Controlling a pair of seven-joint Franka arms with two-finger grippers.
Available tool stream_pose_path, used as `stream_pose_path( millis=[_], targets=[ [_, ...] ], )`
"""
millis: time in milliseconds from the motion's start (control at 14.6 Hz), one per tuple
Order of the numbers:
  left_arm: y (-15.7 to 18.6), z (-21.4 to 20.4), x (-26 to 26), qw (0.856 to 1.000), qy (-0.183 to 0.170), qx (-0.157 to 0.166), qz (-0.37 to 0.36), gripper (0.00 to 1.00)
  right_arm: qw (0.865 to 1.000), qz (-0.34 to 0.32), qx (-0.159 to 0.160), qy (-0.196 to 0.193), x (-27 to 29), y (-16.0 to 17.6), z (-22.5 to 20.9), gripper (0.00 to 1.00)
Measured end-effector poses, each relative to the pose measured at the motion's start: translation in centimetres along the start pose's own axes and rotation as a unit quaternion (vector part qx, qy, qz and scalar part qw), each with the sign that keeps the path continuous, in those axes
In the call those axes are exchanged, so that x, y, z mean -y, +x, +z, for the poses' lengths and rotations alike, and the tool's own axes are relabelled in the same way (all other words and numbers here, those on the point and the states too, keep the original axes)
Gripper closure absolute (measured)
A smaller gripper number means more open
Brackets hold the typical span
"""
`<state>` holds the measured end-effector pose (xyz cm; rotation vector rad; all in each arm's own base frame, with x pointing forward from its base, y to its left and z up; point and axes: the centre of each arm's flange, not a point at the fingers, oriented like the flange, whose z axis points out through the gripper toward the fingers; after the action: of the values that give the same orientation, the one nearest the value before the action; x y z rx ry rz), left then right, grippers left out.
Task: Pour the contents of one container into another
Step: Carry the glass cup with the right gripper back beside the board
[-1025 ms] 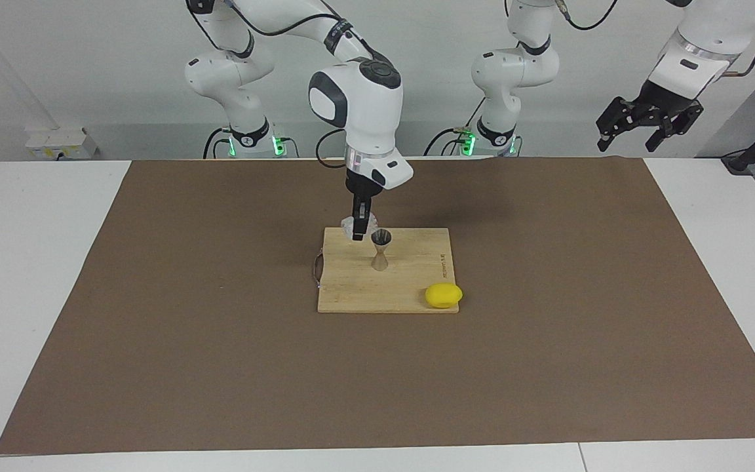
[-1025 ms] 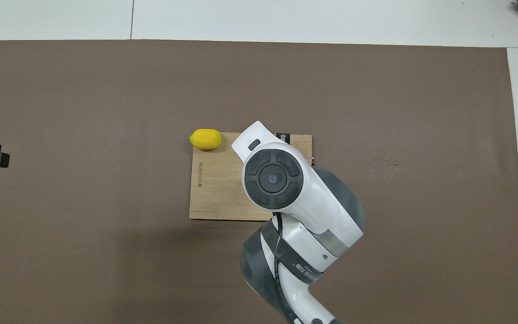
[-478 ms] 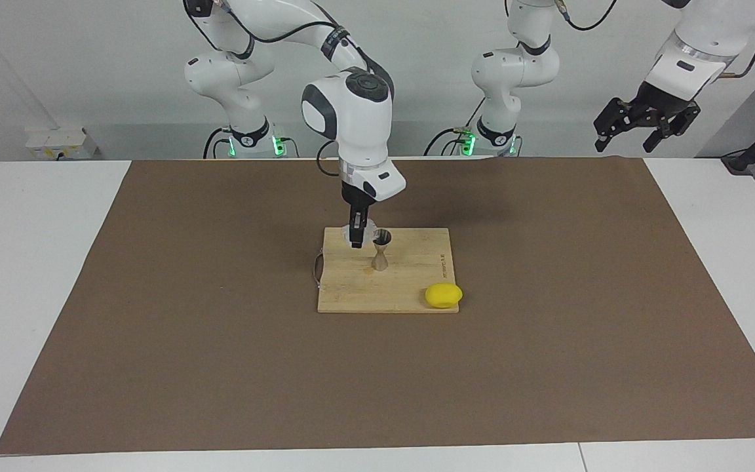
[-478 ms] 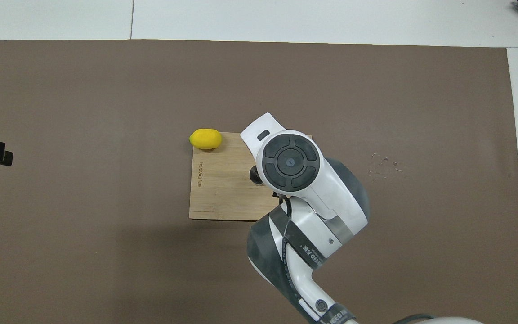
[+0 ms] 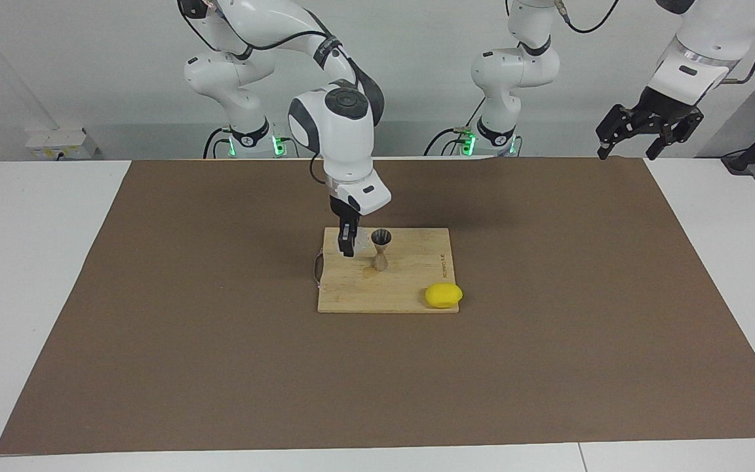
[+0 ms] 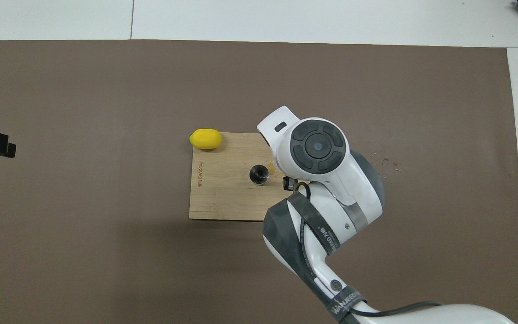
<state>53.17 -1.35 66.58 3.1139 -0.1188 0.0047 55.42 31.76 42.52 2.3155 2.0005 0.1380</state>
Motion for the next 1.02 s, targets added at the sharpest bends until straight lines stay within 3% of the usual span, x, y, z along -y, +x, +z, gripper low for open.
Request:
stream_pose_path(
  millis=[342, 683, 1025],
  targets=[
    [-0.3, 0.6, -0.4, 1.000, -0.001, 0.017, 0.003, 0.00, 0.999, -0.002, -0.046, 0.028, -2.4, -4.7, 2.4, 0.49],
    [-0.2, 1.1, -0.6, 1.000, -0.001, 0.020, 0.004, 0.00, 0.995, 0.002, -0.100, 0.029, -4.8, -10.4, 4.7, 0.49],
    [-0.2, 1.1, -1.3, 1.000, -0.001, 0.021, 0.011, 0.00, 0.983, -0.018, -0.182, 0.036, -6.1, -20.4, 8.0, 0.49]
  ],
)
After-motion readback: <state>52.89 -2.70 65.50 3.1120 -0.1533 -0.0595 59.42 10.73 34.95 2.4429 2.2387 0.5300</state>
